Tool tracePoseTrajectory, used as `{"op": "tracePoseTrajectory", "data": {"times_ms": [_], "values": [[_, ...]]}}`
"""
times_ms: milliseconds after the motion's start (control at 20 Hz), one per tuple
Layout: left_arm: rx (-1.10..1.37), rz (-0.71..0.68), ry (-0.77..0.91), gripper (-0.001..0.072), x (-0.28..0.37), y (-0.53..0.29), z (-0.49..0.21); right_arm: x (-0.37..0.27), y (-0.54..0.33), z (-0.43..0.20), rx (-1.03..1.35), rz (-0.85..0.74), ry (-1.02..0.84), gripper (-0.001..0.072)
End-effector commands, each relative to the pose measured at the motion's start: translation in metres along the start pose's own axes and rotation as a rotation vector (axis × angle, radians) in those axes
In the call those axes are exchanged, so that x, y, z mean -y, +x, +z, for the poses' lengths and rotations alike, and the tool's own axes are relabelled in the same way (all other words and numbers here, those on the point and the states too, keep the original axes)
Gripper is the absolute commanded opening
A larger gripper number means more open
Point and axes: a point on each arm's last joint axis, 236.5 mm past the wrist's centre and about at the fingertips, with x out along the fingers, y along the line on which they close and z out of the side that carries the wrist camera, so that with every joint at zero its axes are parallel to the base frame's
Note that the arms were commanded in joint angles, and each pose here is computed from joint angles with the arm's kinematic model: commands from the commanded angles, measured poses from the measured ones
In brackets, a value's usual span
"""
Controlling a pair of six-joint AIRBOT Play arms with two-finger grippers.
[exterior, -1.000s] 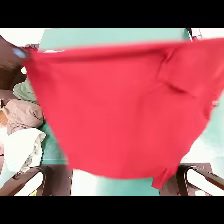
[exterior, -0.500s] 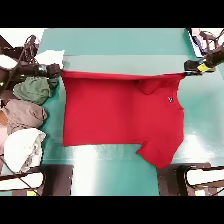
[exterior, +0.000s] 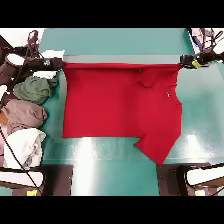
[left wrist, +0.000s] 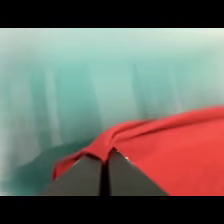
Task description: Fold the shirts.
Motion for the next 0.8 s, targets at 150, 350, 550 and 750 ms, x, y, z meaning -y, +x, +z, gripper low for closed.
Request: {"op": "tracePoseTrajectory", "data": {"times_ms": [150, 350, 550, 750], "values": [[-0.353, -0.026, 0.110, 0.0027, -0.008, 0.003, -0.089, 0.007, 0.019, -0.082, -0.201, -0.017, -0.026, 0.0019], [-0.419, -0.038, 0.068, 0.0028, -0.013, 0.014, -0.111, 0.006, 0.033, -0.126, -0.281, -0.010, -0.016, 0.0020], [-0.453, -0.041, 0.011, 0.0029, -0.010, 0.011, -0.118, 0.007, 0.041, -0.152, -0.340, -0.010, -0.006, 0.0024], [-0.494, -0.047, -0.047, 0.0503, -0.006, 0.007, -0.127, -0.012, 0.035, -0.142, -0.327, 0.077, 0.068, 0.0265]]}}
